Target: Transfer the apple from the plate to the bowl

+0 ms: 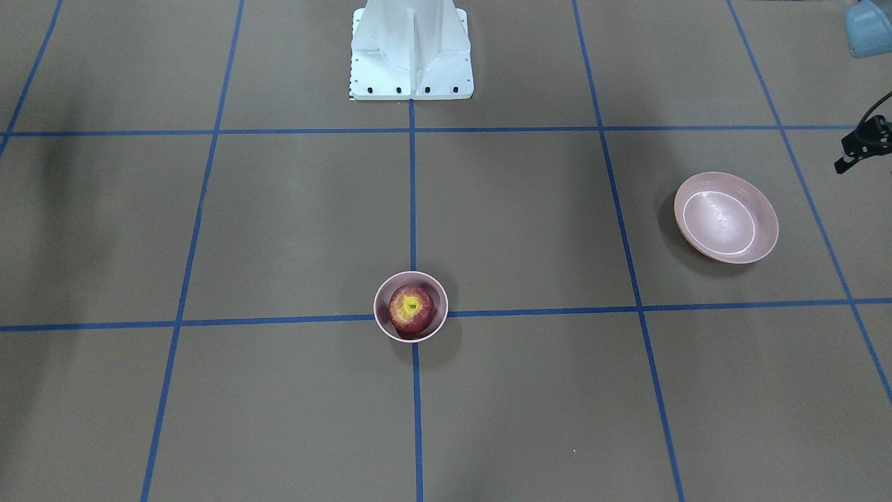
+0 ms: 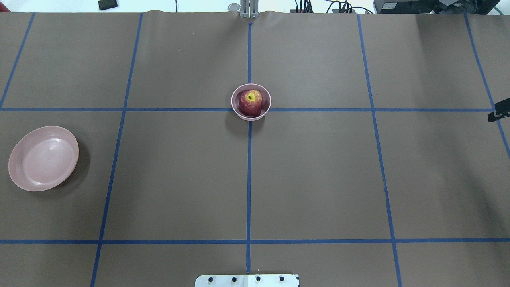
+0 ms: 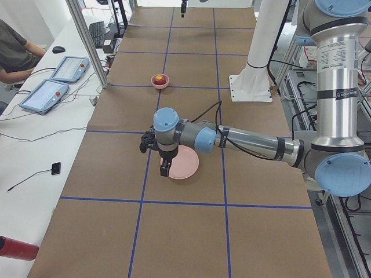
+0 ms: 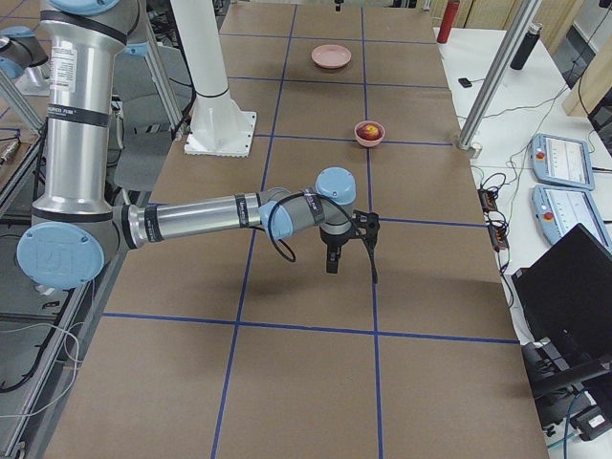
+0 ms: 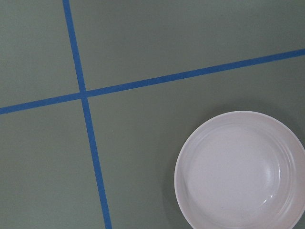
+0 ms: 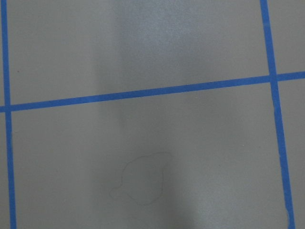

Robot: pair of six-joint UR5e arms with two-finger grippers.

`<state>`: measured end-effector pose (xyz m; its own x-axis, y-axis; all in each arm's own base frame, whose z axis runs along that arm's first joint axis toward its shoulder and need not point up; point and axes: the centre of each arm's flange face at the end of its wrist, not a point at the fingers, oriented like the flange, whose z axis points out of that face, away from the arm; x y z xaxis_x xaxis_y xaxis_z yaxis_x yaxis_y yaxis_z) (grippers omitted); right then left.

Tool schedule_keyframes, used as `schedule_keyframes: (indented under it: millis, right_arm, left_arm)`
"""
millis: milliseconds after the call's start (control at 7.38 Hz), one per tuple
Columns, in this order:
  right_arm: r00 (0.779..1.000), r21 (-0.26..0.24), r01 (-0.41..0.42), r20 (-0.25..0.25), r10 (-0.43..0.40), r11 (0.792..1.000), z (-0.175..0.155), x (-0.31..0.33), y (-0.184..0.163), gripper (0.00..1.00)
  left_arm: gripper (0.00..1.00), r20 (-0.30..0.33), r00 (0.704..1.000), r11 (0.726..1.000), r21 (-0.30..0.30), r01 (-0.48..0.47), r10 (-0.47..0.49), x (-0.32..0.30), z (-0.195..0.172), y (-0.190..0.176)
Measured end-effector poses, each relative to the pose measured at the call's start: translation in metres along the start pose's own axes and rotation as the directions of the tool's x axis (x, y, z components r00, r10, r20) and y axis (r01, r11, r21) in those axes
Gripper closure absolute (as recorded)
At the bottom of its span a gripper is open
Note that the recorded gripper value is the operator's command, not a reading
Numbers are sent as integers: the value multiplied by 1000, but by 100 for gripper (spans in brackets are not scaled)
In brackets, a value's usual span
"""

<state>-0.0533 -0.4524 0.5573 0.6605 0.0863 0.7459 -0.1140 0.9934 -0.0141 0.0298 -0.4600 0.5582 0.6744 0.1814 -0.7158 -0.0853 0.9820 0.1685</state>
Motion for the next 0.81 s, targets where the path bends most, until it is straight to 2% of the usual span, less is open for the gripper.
schedule_keyframes:
  millis: [271,813]
  right_arm:
    - [1000,2,9,-2,-9,1000,-6,11,1,0]
    - [995,-81,83,-54,-87,993,-10,14,-12,0]
  left_arm:
    - [2,-8,1000,1000,-4,10,-10,1,-2,12]
    - [2,-5,1000,1000,-1,27,-27,5,-6,20]
